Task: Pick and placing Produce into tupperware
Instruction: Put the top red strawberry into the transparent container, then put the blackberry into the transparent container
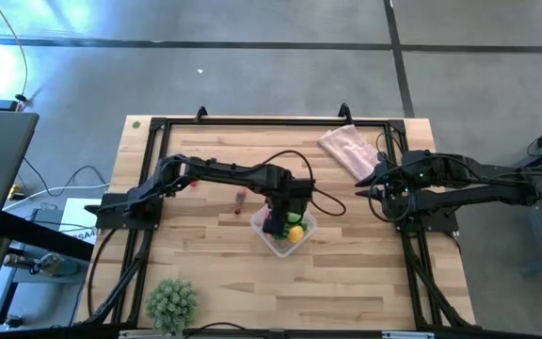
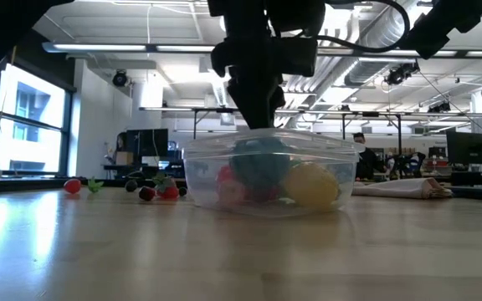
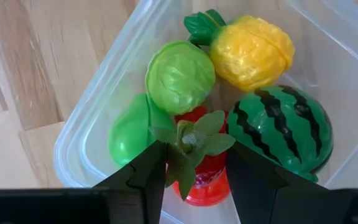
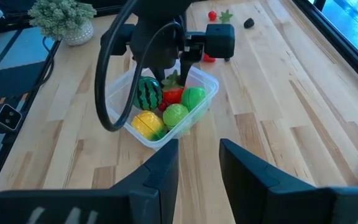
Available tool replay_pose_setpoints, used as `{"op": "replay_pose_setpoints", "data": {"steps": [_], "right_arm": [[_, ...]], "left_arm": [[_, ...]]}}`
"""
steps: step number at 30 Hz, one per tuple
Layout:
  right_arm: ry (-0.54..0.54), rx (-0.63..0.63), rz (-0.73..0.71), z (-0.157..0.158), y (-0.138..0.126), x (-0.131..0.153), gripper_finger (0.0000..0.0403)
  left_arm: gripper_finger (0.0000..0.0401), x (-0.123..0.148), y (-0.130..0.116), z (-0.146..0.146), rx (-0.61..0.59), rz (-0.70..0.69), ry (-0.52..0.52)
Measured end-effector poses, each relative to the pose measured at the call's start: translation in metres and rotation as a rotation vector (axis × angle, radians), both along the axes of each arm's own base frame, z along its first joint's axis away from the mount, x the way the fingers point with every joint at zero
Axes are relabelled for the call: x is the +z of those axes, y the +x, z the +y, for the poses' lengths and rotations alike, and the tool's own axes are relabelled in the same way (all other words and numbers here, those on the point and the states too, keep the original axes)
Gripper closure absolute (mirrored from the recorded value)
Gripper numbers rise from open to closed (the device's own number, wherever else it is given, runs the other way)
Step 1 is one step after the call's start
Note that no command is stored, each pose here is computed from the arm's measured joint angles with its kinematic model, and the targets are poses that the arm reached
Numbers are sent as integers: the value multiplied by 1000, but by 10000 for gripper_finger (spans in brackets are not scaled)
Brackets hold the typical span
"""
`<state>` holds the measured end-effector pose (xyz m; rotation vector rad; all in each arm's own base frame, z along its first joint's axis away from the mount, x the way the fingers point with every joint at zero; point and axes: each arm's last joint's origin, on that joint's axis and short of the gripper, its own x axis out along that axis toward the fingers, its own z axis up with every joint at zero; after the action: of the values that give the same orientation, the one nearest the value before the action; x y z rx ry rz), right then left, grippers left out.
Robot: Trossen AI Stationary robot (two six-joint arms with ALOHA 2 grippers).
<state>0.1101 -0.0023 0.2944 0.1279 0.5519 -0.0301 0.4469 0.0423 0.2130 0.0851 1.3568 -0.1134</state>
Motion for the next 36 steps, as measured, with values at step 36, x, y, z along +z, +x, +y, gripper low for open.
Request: {"op": "replay_pose_setpoints", "data": {"steps": [36], "right_arm": [[0,0,0,0,0,0,297]], "left_arm": [[200,67,-21,17,267,105,40]]}}
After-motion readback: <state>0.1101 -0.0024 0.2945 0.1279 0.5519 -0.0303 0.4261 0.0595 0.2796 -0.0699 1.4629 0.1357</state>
